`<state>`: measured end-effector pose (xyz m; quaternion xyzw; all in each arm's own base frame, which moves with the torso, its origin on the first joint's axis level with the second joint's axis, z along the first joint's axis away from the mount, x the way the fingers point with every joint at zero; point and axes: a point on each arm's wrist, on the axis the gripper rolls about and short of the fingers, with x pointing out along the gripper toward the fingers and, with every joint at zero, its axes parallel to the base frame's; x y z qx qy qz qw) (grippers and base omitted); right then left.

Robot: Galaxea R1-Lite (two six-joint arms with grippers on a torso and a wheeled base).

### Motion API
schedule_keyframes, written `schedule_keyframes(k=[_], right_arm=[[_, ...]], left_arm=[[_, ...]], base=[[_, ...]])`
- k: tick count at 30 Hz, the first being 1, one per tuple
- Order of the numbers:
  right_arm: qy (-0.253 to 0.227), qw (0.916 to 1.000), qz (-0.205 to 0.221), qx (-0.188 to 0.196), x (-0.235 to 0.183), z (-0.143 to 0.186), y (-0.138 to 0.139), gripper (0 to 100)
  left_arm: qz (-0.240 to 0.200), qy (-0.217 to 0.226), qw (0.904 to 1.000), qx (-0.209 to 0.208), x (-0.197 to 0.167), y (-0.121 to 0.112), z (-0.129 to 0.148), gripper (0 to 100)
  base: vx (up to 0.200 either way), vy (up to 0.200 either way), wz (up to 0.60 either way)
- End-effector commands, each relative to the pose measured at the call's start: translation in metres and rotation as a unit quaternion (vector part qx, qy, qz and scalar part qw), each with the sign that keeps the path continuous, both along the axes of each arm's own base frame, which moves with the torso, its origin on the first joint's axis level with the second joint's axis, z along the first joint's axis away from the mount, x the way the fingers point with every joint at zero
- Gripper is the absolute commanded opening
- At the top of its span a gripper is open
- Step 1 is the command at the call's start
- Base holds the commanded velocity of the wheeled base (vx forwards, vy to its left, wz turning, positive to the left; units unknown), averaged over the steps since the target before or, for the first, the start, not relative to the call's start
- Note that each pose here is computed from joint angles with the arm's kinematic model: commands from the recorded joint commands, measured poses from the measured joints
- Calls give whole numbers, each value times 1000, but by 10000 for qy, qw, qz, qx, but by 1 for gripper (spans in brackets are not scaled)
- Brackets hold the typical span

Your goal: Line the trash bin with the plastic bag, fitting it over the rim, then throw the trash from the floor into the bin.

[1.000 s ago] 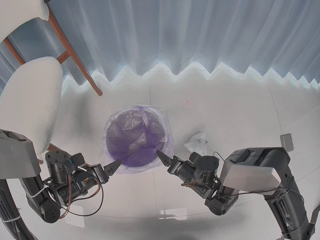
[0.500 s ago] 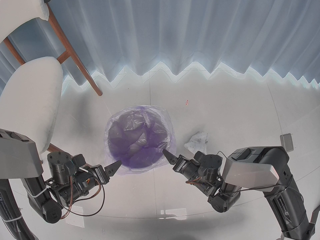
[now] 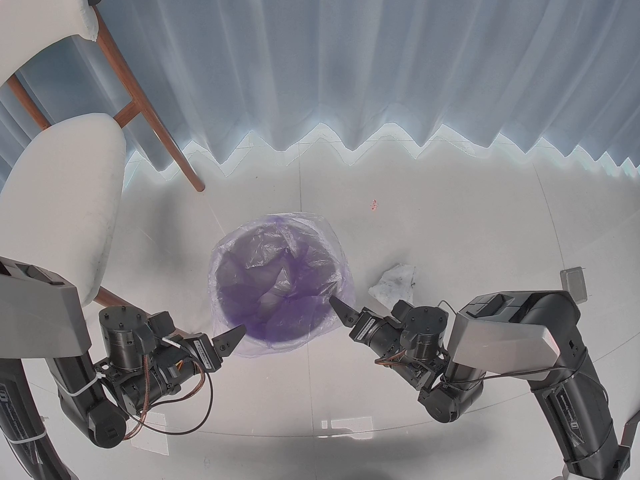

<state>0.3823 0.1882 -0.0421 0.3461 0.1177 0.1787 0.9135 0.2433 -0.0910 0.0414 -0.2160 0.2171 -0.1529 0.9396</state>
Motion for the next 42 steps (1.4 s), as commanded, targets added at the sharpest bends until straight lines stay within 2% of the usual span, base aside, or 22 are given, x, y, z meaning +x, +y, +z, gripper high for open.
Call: schedule_keyframes(k=[1,6,22,30,42], right_arm=[[-126,9999,-2,68,0,7,0,100],[-182,9998,-18,112,0,15,-1,100],[-141,9997,-178,73,7,7,-14,100],[-199,9993,-225,-204,18,-16,-16,100],[-263,9990,-194,-294,23,-30,-9,100]], left_arm=[[-2,-5,10000,-5,0,0,0,100],[-2,16,10000,3,0,0,-1,100],[-10,44,10000,16,0,-1,-2,100],[-49,50,10000,22,-1,-3,-3,100],[-28,32,10000,26,-1,-3,-2,100]], base=[[0,0,0],[0,0,0],[0,0,0],[0,0,0],[0,0,0]])
